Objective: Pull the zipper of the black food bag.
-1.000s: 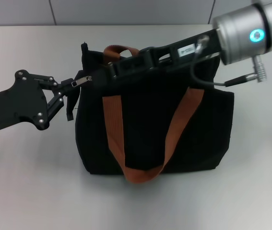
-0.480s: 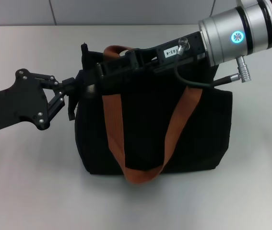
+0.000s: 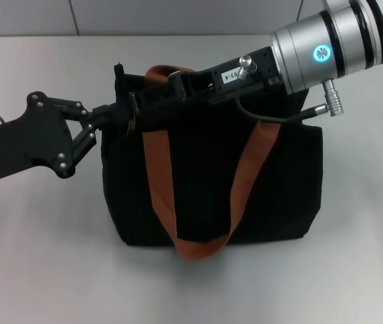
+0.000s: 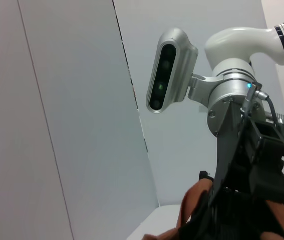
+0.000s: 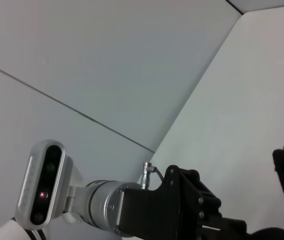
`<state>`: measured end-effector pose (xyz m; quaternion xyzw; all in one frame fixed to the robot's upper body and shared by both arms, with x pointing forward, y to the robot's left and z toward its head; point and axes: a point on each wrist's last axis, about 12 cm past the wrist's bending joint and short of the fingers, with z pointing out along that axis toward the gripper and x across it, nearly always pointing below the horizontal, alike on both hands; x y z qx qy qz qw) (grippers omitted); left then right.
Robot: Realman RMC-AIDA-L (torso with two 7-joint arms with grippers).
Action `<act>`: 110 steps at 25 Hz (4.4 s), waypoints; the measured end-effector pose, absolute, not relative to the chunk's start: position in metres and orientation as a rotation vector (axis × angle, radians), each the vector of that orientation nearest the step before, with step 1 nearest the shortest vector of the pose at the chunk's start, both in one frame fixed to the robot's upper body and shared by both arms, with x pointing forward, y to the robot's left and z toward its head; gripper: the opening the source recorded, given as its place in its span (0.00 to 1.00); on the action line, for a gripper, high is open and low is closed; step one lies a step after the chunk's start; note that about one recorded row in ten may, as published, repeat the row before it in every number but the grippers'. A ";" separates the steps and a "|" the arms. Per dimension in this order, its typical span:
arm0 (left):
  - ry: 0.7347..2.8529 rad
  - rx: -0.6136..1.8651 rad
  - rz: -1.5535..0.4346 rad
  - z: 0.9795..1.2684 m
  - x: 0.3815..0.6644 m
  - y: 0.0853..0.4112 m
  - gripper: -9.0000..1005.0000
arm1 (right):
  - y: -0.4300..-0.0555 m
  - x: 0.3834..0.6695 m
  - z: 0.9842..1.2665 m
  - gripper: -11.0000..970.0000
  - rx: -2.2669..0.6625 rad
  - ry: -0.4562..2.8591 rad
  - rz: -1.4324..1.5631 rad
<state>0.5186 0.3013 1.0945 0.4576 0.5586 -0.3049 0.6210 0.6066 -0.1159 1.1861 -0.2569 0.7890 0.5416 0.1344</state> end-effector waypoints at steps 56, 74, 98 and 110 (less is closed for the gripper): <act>1.348 0.948 -0.828 1.112 0.533 0.302 0.08 | -0.110 0.608 1.187 0.72 -0.838 2.178 1.512; 1.344 0.948 -0.829 1.113 0.534 0.301 0.09 | -0.109 0.610 1.187 0.32 -0.838 2.178 1.502; 1.339 0.949 -0.833 1.112 0.533 0.301 0.10 | -0.104 0.610 1.185 0.15 -0.870 2.184 1.458; 1.338 0.946 -0.830 1.113 0.533 0.302 0.10 | -0.104 0.611 1.190 0.01 -0.885 2.169 1.438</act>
